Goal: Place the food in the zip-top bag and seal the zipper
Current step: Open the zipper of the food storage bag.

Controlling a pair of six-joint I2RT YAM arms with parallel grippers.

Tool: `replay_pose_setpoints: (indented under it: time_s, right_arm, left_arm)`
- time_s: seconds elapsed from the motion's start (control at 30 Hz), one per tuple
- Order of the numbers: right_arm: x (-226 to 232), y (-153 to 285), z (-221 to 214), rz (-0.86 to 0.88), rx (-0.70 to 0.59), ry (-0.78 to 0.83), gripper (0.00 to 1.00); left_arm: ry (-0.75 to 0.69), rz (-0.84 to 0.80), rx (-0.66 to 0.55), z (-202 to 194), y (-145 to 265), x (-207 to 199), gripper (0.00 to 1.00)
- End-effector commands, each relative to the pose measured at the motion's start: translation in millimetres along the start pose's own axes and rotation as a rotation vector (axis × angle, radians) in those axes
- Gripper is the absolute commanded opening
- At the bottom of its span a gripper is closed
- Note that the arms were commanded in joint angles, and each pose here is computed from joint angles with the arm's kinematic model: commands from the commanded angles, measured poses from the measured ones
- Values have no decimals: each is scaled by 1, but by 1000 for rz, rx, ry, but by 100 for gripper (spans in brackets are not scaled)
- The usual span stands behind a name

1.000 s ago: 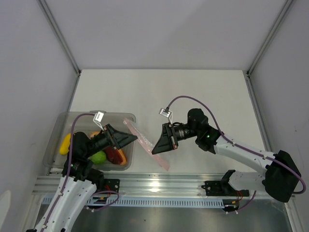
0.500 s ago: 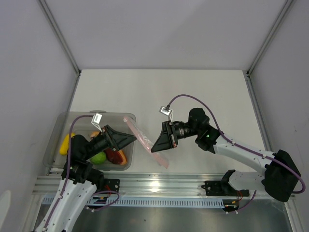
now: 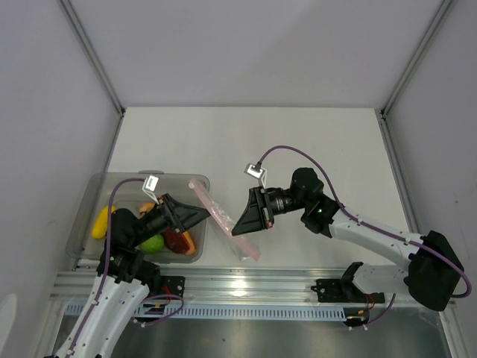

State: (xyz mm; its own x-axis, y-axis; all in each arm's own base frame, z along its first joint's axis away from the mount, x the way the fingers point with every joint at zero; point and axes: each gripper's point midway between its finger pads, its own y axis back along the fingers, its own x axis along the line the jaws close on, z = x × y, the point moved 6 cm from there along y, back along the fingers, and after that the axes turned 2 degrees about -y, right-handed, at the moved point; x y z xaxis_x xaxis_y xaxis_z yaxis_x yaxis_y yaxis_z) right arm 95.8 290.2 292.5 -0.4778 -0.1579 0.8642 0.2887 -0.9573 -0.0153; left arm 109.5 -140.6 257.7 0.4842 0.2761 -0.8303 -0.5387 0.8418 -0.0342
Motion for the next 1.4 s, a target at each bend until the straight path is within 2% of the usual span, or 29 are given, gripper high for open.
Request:
replay_pose_setpoints:
  time_s: [0.0,0.53,1.0,1.37]
  right_arm:
    - [15,-4,10,50,-21,71,1]
    - [12,-12,5,71,0,67,0]
    - [-4,-32,-1,-37,45,85,4]
    - [-1,-40,-1,-191,59,170,18]
  left_arm:
    - [-19,-59,-26,6,-2,-10,68]
    - [13,-106,-22,5,-4,-14,70]
    - [69,-95,-2,3,-5,-13,68]
    - [57,-26,4,0,-3,-4,47]
